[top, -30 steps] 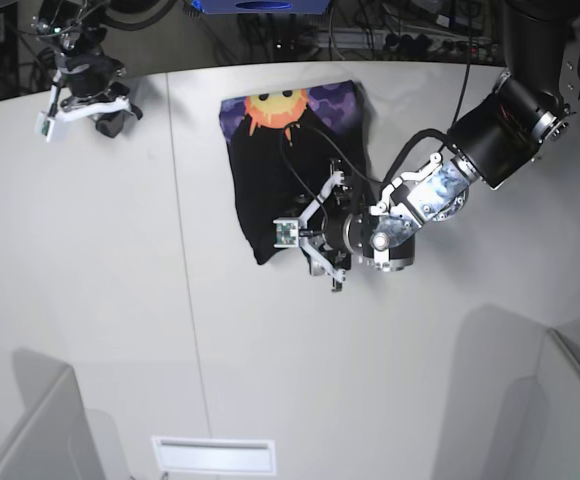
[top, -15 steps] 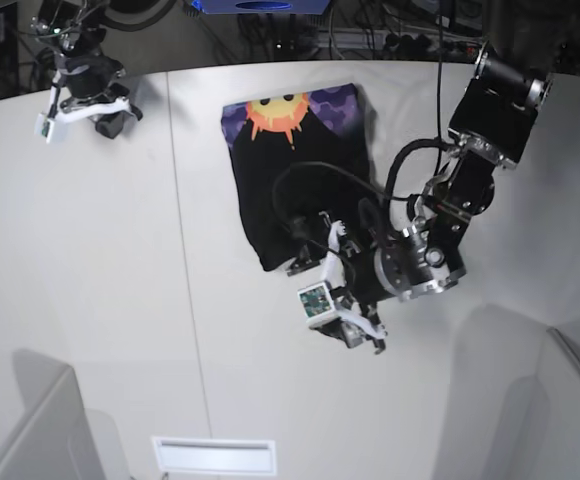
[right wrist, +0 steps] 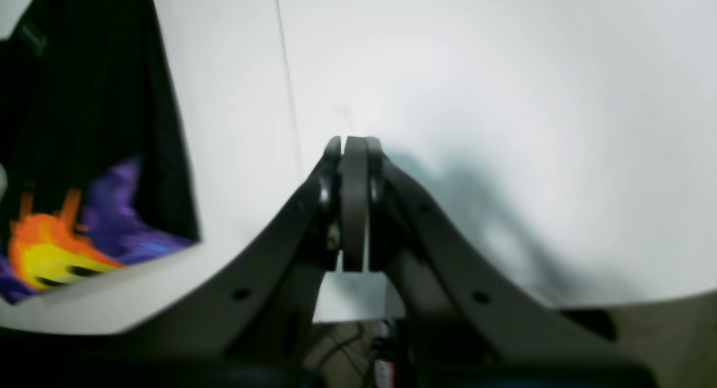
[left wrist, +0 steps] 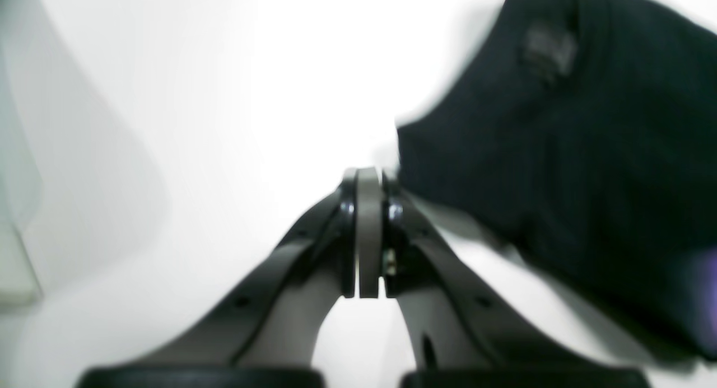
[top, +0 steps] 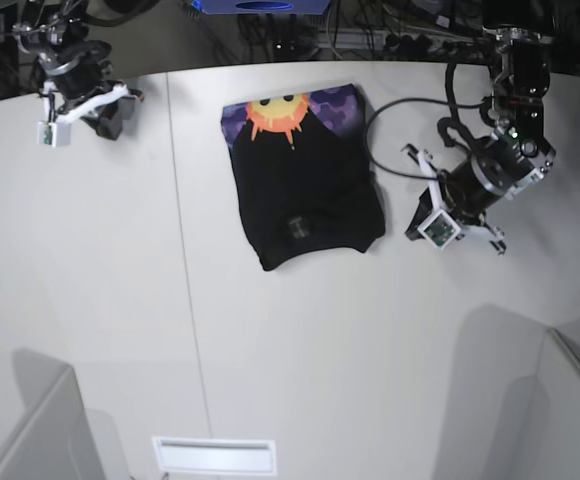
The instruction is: Fold the T-shirt properly
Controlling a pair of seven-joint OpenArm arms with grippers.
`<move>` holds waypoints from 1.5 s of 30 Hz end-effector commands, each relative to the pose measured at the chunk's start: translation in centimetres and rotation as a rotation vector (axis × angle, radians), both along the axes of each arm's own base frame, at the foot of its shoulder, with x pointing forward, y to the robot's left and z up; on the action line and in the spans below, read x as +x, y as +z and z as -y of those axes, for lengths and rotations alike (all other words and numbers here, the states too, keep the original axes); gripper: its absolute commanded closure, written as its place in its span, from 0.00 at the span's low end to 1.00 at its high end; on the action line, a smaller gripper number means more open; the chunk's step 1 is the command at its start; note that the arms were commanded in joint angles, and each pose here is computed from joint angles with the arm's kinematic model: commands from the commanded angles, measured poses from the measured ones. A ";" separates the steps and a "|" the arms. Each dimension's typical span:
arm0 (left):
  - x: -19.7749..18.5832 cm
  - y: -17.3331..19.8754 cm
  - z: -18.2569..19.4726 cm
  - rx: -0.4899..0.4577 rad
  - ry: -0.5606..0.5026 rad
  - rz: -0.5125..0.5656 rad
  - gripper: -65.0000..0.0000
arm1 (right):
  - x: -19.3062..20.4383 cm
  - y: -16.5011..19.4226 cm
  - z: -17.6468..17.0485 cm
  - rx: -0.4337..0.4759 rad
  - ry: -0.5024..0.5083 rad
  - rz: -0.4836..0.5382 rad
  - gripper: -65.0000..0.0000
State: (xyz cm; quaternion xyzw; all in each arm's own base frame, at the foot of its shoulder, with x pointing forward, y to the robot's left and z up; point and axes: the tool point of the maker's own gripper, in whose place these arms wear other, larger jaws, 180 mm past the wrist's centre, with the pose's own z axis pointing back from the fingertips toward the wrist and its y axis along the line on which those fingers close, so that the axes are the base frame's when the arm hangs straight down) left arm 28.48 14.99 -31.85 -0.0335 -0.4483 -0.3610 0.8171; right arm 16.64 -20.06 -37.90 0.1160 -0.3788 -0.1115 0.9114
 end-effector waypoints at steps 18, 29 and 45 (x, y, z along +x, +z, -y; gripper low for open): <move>-12.0 -1.7 -4.1 -0.186 0.110 -0.031 1.00 | -9.3 -0.8 1.1 -0.063 0.077 -0.211 1.00; -20.3 -7.0 -4.0 -0.133 0.137 -0.347 1.00 | -16.3 -2.7 -1.9 0.008 0.175 -0.455 1.00; -36.6 -12.5 -4.0 0.061 0.011 -0.788 1.00 | -22.6 -4.0 -1.6 0.020 0.300 -0.810 1.00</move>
